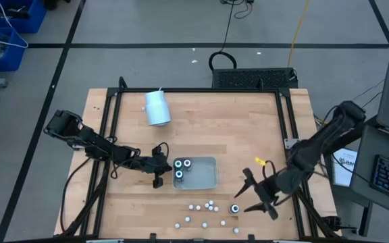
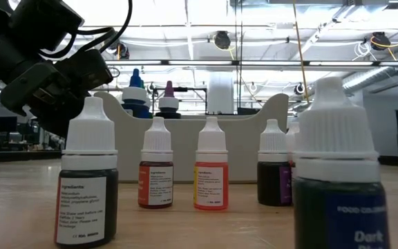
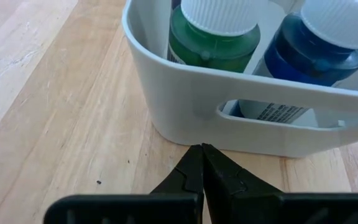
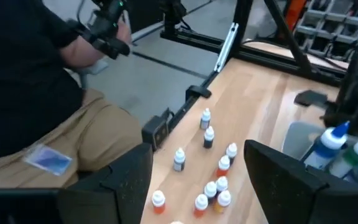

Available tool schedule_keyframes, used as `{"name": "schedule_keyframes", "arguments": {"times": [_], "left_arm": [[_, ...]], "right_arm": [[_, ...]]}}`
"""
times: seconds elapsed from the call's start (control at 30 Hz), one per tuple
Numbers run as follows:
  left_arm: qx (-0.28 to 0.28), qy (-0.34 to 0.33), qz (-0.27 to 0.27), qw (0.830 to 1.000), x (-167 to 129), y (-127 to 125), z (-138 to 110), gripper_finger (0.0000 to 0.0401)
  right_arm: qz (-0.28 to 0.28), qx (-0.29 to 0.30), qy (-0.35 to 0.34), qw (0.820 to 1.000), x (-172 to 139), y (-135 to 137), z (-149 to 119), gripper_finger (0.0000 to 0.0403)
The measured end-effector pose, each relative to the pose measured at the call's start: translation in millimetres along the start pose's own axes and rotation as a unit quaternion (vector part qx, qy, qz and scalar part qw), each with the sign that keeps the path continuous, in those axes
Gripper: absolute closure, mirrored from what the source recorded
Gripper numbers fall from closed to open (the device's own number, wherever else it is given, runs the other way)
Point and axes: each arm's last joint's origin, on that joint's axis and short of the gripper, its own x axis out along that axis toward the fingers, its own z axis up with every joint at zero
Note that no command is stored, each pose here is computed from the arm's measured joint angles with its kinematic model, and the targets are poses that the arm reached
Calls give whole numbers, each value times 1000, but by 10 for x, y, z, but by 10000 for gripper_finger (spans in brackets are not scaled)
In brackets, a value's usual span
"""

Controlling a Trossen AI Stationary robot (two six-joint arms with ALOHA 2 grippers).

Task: Pick & Place food coloring
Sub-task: Put the big black food coloring bottle into the gray bin

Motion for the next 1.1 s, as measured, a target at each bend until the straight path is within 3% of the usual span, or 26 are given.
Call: {"name": "schedule_keyframes", "arguments": {"times": [0.13,0.3,0.6,1.1], "left_arm": [[-4,0,0,1000,0,1,0,395],[0,0,0,1000,0,0,-1,395],[-4,1,0,1000,0,1,0,395],[8,1,-1,1000,0,0,-1,395]], "right_arm": [[-42,11,-18,999,74,107,-408,154],[-97,20,18,995,130,169,-765,145],[-64,40,11,997,343,251,-901,136],[-66,53,19,996,520,290,-1074,140]]}}
